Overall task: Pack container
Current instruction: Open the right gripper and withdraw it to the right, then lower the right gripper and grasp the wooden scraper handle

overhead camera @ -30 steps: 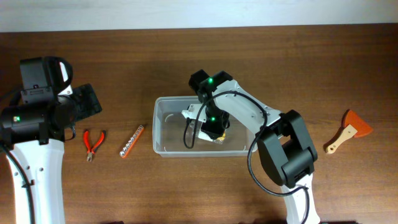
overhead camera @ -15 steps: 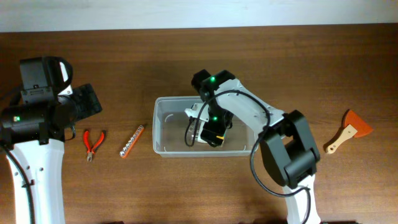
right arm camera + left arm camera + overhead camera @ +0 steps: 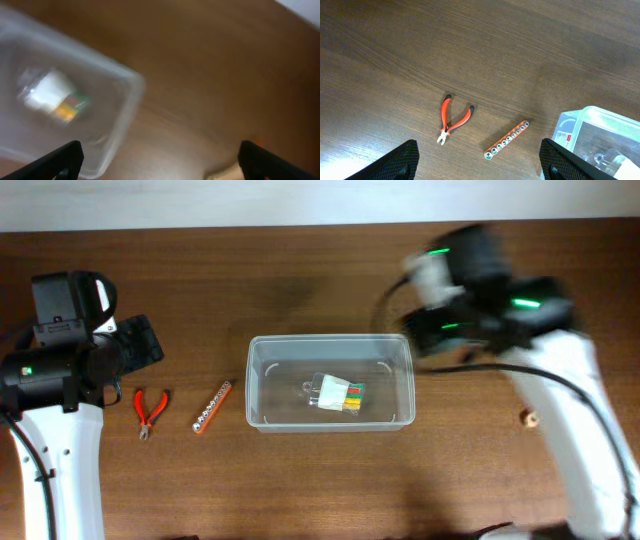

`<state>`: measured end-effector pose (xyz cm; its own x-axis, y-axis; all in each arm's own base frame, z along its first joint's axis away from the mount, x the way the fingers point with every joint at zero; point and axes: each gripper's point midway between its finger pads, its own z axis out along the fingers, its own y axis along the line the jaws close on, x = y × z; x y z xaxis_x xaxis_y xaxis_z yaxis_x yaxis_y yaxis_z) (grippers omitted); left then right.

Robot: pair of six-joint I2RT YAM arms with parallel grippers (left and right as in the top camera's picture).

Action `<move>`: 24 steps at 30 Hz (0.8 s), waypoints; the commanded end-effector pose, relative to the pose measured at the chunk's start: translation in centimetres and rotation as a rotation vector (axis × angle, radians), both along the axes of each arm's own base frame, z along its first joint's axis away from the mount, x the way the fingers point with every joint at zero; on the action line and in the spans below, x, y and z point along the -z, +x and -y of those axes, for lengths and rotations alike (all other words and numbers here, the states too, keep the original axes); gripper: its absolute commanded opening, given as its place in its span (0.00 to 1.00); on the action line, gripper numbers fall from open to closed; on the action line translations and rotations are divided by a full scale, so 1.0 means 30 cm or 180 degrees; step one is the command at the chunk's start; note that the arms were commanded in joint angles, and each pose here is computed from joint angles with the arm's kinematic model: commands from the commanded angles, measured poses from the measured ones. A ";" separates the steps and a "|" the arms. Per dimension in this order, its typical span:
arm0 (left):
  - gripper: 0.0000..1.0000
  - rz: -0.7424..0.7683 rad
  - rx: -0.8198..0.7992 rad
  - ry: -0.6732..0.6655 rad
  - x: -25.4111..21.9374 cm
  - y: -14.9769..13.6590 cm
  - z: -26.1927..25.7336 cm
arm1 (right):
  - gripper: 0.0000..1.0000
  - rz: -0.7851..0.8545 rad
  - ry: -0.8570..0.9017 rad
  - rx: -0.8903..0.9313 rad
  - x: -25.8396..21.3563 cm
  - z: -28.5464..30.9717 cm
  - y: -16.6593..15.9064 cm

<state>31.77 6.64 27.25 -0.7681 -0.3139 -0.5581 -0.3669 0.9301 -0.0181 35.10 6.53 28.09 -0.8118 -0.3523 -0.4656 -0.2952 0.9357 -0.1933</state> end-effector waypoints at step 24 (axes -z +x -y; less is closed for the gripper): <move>0.79 -0.0038 0.0016 0.0043 0.008 -0.001 -0.009 | 0.99 -0.1185 0.0965 0.4441 0.612 0.822 -0.288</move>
<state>31.76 6.64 27.24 -0.7683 -0.3139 -0.5578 -0.3669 0.9301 -0.0180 26.72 -18.71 11.94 -0.4857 0.8648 -0.1275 0.8741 0.4810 -0.0674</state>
